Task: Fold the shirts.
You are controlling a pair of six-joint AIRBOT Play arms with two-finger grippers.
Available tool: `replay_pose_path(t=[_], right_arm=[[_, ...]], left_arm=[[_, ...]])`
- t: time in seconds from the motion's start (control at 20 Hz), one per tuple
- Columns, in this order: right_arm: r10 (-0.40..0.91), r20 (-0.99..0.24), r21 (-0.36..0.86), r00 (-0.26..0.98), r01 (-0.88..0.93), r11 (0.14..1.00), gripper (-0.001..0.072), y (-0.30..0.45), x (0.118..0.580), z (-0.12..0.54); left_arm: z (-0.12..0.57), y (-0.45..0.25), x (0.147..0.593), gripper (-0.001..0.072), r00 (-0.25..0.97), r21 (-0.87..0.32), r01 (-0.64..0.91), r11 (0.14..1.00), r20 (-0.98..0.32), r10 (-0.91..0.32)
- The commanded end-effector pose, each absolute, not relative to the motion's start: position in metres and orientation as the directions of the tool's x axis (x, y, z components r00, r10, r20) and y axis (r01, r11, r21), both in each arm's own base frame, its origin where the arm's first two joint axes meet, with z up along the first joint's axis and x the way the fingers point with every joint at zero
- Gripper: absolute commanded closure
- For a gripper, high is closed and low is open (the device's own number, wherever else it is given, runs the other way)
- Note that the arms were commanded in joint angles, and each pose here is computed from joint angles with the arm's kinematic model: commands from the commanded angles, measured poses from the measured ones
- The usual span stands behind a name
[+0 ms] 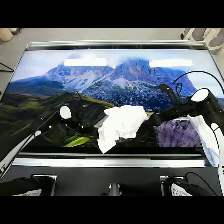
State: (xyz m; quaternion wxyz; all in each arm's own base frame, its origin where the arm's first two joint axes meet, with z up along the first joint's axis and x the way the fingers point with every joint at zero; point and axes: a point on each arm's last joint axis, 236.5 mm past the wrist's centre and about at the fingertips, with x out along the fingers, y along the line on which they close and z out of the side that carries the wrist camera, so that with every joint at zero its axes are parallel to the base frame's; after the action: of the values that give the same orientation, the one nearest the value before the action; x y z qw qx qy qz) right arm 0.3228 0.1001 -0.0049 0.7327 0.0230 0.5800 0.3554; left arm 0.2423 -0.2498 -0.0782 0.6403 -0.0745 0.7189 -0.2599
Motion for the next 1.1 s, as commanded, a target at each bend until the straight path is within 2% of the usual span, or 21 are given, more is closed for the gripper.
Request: replay_pose_path(t=[0.0, 0.1, 0.2, 0.25, 0.35, 0.4, 0.55, 0.6, 0.65, 0.7, 0.8, 0.9, 1.05], right_arm=[[0.531, -0.836, 0.425, 0.140, -0.448, 0.786, -0.0003, 0.096, 0.342, -0.025], [0.541, -0.832, 0.448, 0.125, -0.426, 0.786, -0.0004, 0.098, 0.345, -0.036], [0.559, -0.821, 0.475, 0.113, -0.407, 0.780, -0.0005, 0.102, 0.348, -0.045], [0.570, -0.813, 0.489, 0.118, -0.393, 0.779, -0.0005, 0.104, 0.351, -0.048], [0.602, -0.786, 0.527, 0.143, -0.354, 0.773, -0.0004, 0.111, 0.362, -0.053], [0.617, -0.772, 0.548, 0.156, -0.330, 0.769, -0.0003, 0.114, 0.368, -0.057], [0.651, -0.742, 0.603, 0.161, -0.263, 0.753, 0.0017, 0.122, 0.377, -0.073], [0.664, -0.733, 0.622, 0.147, -0.252, 0.742, 0.0186, 0.125, 0.375, -0.078], [0.669, -0.731, 0.628, 0.133, -0.251, 0.736, 0.0465, 0.126, 0.373, -0.082], [0.669, -0.731, 0.628, 0.134, -0.252, 0.736, 0.0701, 0.126, 0.374, -0.083], [0.682, -0.716, 0.596, 0.149, -0.378, 0.708, 0.0695, 0.128, 0.379, -0.070], [0.686, -0.703, 0.526, 0.187, -0.513, 0.678, 0.0696, 0.129, 0.390, -0.035], [0.657, -0.647, 0.297, 0.387, -0.666, 0.684, 0.0699, 0.123, 0.426, 0.070]], left_arm=[[-0.097, -0.275, 0.226, 0.0051, -0.181, -0.518, 0.192, 0.833, -0.853, -0.489], [-0.101, -0.288, 0.223, 0.0102, -0.179, -0.530, 0.192, 0.826, -0.847, -0.501], [-0.107, -0.296, 0.229, 0.0102, -0.143, -0.527, 0.190, 0.828, -0.850, -0.508], [-0.109, -0.299, 0.233, 0.0190, -0.123, -0.526, 0.177, 0.832, -0.851, -0.511], [-0.109, -0.300, 0.238, 0.0653, -0.102, -0.528, 0.169, 0.832, -0.849, -0.519], [-0.108, -0.301, 0.239, 0.0677, -0.098, -0.529, 0.181, 0.829, -0.848, -0.520], [-0.101, -0.303, 0.242, 0.0678, -0.085, -0.535, 0.204, 0.820, -0.844, -0.530], [-0.098, -0.303, 0.243, 0.0679, -0.079, -0.537, 0.207, 0.818, -0.842, -0.533], [-0.095, -0.303, 0.243, 0.0678, -0.074, -0.539, 0.213, 0.815, -0.841, -0.536], [-0.093, -0.304, 0.244, 0.0679, -0.069, -0.539, 0.234, 0.809, -0.839, -0.539], [-0.084, -0.302, 0.252, 0.0679, -0.034, -0.537, 0.260, 0.802, -0.836, -0.548], [-0.062, -0.293, 0.272, 0.0680, 0.056, -0.529, 0.280, 0.801, -0.824, -0.564], [0.022, -0.262, 0.321, 0.0681, 0.291, -0.479, 0.355, 0.803, -0.760, -0.582]])
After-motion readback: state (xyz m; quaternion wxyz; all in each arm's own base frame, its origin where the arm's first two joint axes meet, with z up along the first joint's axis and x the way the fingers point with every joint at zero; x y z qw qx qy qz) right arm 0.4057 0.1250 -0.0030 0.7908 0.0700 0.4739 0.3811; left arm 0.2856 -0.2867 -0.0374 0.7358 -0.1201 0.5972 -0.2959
